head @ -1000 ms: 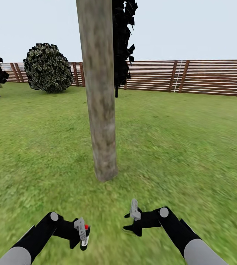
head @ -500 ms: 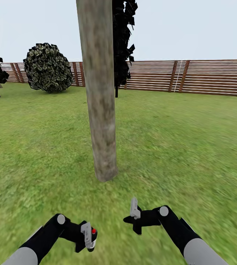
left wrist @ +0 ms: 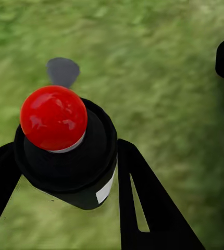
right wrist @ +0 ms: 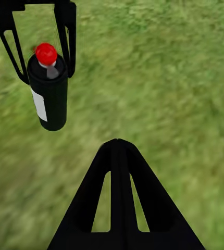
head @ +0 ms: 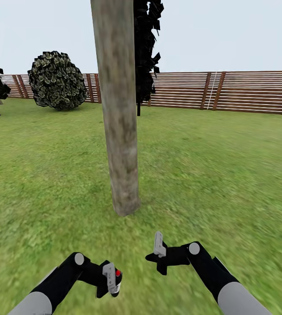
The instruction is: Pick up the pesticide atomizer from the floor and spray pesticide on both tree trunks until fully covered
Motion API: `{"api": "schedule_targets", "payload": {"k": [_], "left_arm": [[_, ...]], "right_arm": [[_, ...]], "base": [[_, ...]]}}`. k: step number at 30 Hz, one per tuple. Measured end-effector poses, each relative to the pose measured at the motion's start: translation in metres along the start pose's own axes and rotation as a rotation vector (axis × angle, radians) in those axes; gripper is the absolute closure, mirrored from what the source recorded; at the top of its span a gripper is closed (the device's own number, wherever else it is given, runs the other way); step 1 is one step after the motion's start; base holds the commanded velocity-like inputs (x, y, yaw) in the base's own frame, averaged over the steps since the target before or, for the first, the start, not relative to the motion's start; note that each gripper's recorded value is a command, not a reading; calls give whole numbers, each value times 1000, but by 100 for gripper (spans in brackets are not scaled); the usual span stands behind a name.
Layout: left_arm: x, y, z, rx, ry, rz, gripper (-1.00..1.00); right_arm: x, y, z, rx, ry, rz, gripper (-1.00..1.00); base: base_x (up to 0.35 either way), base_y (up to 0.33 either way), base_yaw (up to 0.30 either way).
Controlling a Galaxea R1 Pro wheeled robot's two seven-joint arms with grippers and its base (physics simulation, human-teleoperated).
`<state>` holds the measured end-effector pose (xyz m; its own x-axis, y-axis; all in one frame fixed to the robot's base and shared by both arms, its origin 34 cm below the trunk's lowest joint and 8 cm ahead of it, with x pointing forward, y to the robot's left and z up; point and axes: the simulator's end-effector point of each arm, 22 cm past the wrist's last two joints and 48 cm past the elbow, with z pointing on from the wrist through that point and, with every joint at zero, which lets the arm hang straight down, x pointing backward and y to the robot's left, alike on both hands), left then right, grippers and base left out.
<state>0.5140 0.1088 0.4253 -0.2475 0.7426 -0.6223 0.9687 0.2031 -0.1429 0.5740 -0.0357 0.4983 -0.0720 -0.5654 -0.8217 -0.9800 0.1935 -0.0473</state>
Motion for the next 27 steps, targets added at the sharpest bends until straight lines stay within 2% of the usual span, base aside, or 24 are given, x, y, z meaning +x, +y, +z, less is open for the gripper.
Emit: {"api": "schedule_targets", "payload": {"k": [5, 9, 27], "left_arm": [[-20, -3, 10, 12, -7, 29, 100], [-28, 1, 10, 9, -8, 42, 100], [-68, -6, 24, 23, -62, 66, 100]], "right_arm": [[-1, 0, 0, -1, -3, 0, 100], [0, 1, 1, -2, -3, 0, 100], [0, 2, 1, -5, -1, 1, 100]], "base": [[0, 0, 0], [0, 0, 0], [0, 0, 0]]}}
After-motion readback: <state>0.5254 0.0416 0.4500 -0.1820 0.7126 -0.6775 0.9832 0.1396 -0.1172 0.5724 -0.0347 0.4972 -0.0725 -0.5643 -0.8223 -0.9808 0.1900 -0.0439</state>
